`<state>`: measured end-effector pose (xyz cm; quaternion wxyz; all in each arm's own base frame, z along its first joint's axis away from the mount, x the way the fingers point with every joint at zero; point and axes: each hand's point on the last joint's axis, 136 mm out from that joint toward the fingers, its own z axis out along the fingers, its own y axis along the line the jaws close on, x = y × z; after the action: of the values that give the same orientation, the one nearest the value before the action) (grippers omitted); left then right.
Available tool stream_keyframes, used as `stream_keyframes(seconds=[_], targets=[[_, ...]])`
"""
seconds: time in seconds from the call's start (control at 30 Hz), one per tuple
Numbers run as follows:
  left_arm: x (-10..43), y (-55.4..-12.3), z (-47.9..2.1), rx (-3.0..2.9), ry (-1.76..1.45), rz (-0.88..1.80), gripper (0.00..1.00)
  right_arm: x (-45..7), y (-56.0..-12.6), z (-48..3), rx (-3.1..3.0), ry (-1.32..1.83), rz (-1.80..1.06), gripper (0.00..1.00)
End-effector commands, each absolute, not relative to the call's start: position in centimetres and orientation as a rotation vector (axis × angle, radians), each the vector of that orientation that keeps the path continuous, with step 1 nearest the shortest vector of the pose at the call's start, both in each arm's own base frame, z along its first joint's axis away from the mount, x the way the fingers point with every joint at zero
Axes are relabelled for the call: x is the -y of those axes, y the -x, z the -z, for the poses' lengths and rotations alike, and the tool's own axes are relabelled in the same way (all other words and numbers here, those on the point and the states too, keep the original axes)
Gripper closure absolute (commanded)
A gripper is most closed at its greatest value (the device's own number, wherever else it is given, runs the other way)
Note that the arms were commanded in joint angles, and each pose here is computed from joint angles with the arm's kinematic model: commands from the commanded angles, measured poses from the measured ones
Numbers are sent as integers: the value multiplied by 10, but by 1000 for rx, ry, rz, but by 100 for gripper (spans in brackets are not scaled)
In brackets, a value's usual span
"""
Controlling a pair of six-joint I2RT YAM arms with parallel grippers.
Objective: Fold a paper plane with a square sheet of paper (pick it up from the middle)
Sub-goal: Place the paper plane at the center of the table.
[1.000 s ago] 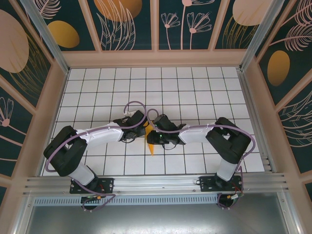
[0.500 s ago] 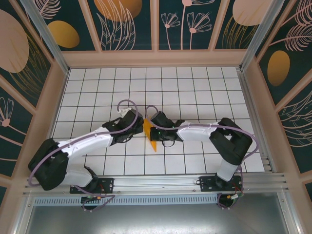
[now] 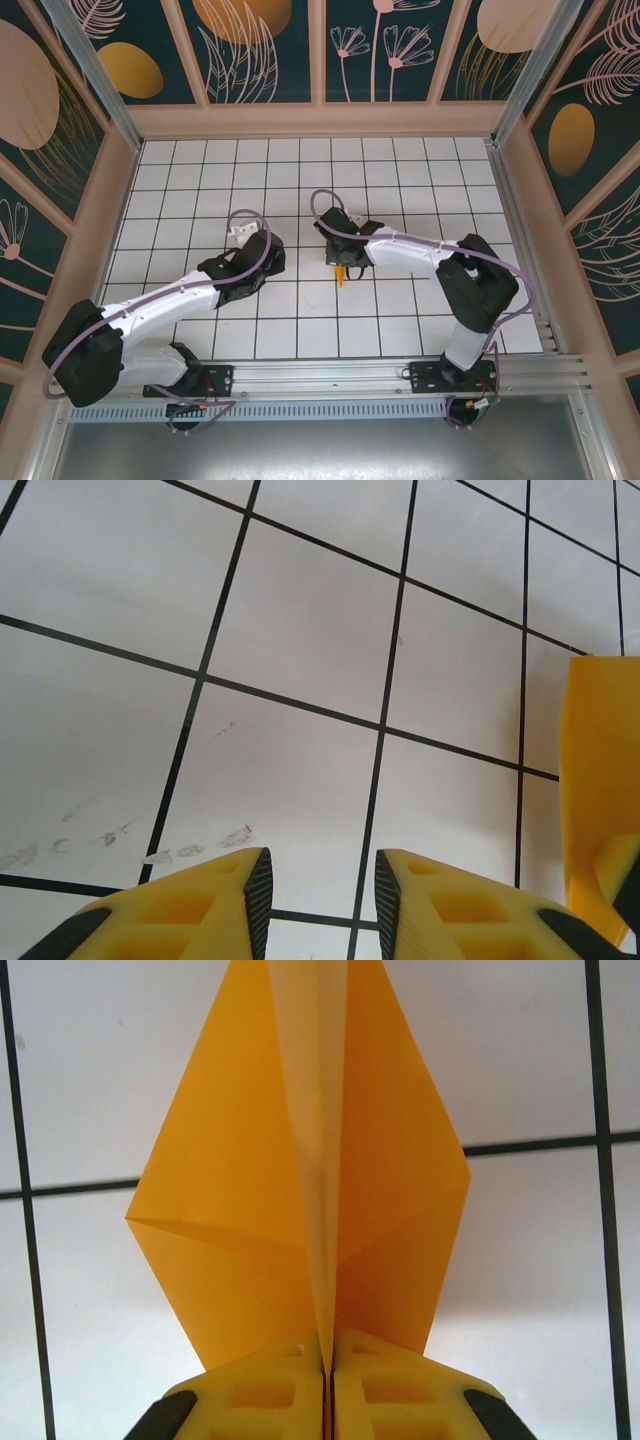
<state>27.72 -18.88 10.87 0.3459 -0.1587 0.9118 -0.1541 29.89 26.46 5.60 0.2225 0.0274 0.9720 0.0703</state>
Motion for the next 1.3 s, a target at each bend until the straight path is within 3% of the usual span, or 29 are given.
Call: stream_keyframes(seconds=[0.0,0.8,1.2,1.27], targets=[[185,-277,-112,-2339,435,401,63,-266,-309,-53,-2697,-57,-162,87],[191,-278,-100,-2369,422,393,62,-269,-314,-15,-2780,34,-160,76],[191,-281,-101,-2365,420,374,62,-269,-313,21,-2869,127,-16,67],[190,-282,-101,-2364,421,371,62,-272,-315,23,-2874,154,-10,61]])
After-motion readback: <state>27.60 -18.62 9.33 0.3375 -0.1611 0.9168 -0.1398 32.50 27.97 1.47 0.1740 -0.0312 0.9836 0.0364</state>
